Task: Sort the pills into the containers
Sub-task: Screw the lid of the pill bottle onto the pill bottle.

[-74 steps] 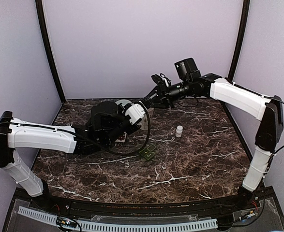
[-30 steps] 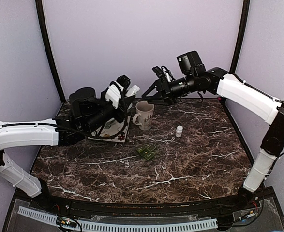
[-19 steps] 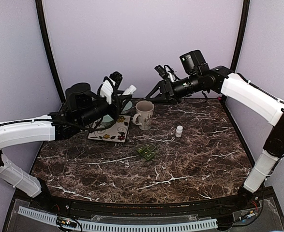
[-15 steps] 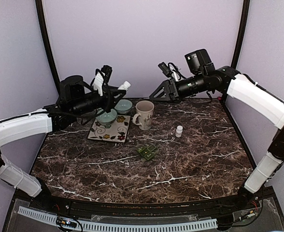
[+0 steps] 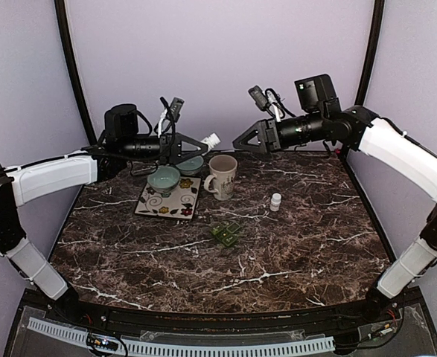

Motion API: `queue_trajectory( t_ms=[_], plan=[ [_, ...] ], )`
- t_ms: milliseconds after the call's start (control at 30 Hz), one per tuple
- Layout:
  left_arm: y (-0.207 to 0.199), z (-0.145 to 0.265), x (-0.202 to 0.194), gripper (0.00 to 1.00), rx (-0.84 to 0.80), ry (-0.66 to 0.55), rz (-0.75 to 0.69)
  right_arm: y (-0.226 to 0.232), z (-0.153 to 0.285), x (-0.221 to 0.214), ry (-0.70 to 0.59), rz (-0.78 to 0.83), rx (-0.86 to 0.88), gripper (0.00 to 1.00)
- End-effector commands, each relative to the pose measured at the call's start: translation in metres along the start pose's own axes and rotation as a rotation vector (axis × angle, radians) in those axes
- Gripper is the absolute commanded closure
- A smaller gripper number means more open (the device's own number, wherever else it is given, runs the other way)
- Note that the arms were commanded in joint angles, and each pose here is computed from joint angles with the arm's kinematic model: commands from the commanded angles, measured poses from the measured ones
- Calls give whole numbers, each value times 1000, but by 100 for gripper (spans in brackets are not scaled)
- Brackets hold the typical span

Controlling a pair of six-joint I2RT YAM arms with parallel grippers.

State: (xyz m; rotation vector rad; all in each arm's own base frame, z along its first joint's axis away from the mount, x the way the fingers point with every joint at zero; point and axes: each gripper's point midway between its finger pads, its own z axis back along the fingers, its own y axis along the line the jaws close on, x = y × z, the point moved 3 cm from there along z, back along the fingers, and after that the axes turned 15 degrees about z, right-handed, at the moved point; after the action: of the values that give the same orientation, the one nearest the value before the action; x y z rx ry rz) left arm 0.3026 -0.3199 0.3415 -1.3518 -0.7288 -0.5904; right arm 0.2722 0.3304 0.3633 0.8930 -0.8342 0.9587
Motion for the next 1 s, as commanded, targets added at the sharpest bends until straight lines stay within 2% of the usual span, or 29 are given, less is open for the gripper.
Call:
queue_trajectory(
  t_ms=[0, 433, 967],
  plan=[
    [-26, 1, -2, 100, -223, 116, 94, 10, 9, 27, -103, 87, 38, 48],
    [-25, -2, -2, 100, -360, 196, 206, 14, 2, 27, -88, 79, 100, 44],
    [-22, -6, -3, 100, -392, 237, 243, 20, -18, 26, -69, 65, 176, 45]
  ],
)
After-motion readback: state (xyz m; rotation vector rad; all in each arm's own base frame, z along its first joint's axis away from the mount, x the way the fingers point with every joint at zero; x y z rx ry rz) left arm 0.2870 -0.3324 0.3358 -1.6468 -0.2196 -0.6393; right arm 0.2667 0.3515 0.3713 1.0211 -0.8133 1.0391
